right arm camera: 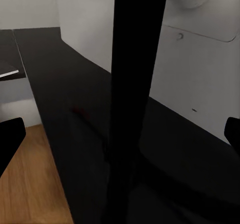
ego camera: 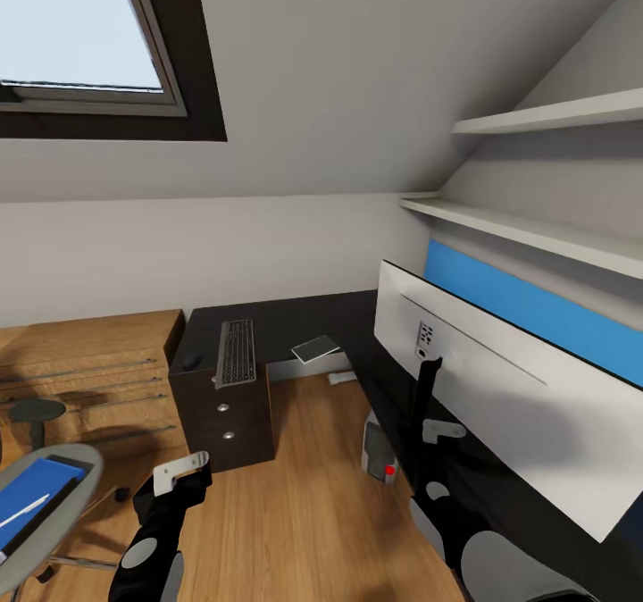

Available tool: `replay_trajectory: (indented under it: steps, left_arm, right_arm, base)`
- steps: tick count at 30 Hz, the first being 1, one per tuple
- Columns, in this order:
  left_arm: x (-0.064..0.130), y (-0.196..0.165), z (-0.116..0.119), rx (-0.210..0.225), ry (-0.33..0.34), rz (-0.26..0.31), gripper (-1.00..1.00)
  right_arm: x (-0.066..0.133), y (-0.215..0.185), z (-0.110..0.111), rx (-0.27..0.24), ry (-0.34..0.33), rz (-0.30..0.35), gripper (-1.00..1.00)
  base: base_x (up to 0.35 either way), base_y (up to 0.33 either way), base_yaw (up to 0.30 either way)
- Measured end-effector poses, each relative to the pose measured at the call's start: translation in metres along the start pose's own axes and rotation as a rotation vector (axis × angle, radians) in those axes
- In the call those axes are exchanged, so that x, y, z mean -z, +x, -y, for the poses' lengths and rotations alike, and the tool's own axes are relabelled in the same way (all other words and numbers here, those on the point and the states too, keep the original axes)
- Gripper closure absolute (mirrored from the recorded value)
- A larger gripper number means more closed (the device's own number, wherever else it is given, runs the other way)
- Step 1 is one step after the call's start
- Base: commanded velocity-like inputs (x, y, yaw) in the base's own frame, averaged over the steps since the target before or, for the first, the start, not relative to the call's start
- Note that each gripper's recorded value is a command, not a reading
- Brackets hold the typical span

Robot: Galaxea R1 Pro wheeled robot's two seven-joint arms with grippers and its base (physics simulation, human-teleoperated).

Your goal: In the bedroom, organize the workspace by keeping the computer under the desk, ensuring the monitor is on the desk, placing the keyboard on the desk next to the monitor, placing the mouse on the desk next to the keyboard, moving the folder from the swivel chair onto the desk next to the mouse, stacking the notebook on top of the folder with the pen on top of the notebook, and positioning the swivel chair next to the desk.

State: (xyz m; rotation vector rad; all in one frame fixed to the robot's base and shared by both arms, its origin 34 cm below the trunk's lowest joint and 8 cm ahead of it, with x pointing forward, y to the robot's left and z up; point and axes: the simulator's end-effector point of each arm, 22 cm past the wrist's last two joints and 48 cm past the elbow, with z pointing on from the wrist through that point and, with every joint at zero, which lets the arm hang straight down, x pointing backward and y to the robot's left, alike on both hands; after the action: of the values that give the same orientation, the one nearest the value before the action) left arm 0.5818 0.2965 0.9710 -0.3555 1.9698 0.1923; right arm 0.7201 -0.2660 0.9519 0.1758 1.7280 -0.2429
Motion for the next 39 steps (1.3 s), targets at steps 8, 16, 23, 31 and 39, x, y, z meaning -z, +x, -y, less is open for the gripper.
replay_trajectory:
  steps: [8, 16, 23, 31, 39]
  left_arm:
    - [0.000, 0.000, 0.000, 0.000, 0.000, 0.001, -1.00]
    - [0.000, -0.001, 0.000, 0.000, 0.000, 0.001, -1.00]
    - [0.000, -0.001, 0.000, 0.001, 0.000, 0.002, -1.00]
    - [0.001, -0.007, 0.000, 0.005, 0.000, 0.013, -1.00]
    - [0.001, -0.008, 0.000, 0.005, 0.000, 0.015, -1.00]
  right_arm:
    - [0.000, 0.000, 0.001, 0.001, 0.001, 0.000, -1.00]
    - [0.000, 0.000, 0.002, 0.001, 0.002, 0.000, -1.00]
    - [-0.002, 0.005, 0.011, 0.008, 0.015, -0.014, -1.00]
    - [0.002, 0.032, 0.008, 0.031, -0.023, -0.101, -1.00]
    - [0.004, 0.051, 0.006, 0.002, -0.051, -0.189, -1.00]
  base:
    - [0.059, 0.000, 0.000]
    - [0.024, 0.000, 0.000]
    - [0.003, 0.000, 0.000]
    - [0.000, 0.000, 0.000]
    - [0.000, 0.000, 0.000]
